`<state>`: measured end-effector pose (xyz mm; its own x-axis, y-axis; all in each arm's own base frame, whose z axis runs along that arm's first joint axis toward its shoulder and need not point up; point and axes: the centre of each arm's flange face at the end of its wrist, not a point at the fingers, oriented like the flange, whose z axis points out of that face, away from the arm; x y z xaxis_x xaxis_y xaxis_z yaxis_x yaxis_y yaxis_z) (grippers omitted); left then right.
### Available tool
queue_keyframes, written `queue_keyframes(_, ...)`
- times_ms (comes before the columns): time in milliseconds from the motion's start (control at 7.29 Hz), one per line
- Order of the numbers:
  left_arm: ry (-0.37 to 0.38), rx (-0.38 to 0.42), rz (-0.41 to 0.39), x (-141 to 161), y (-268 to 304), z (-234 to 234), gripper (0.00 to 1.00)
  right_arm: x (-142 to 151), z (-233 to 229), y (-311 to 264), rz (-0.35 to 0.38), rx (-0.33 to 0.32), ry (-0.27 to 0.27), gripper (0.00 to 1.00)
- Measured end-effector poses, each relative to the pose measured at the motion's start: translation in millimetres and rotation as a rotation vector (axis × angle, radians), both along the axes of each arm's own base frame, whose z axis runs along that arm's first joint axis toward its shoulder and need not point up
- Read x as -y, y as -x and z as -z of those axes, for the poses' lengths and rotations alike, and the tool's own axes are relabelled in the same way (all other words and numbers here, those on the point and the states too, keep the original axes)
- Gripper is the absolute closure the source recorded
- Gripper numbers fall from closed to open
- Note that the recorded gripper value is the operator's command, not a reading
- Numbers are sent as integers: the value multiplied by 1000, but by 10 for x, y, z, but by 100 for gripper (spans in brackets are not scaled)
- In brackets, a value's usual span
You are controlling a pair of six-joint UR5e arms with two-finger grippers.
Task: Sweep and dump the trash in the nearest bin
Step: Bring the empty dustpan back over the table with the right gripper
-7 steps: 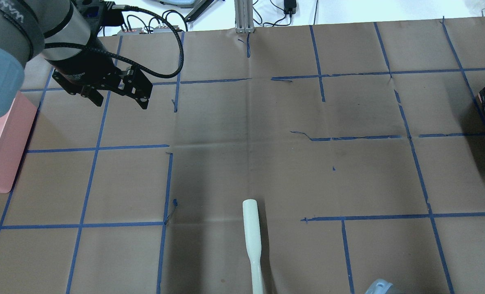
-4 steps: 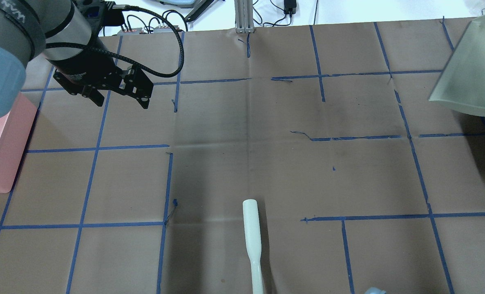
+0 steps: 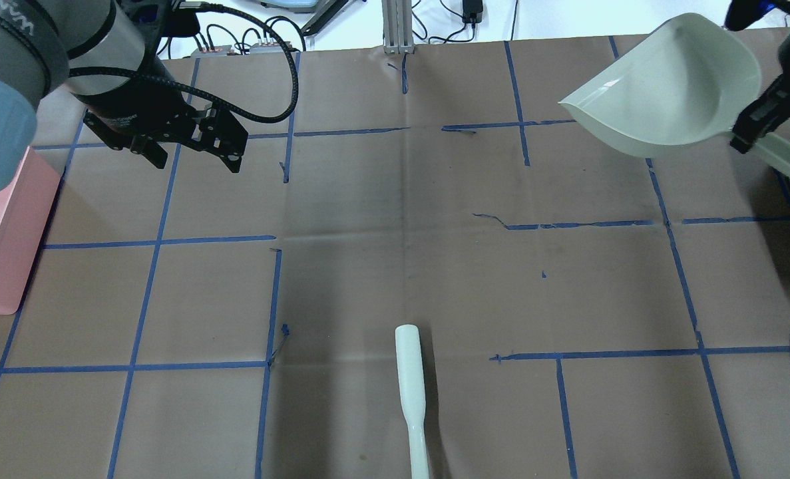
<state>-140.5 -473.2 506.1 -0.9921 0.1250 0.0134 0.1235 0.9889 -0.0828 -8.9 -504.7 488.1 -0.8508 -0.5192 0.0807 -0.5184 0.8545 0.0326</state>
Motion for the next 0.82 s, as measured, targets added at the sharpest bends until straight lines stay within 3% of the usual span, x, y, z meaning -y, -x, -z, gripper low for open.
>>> queue_keyframes(275, 1, 0, -2, 14, -1, -1, 0, 147, 280, -754, 95, 36, -35, 100)
queue_keyframes(824, 5, 1, -4, 10, -2, -23, 0, 458, 814, -2380, 232, 27, -85, 99)
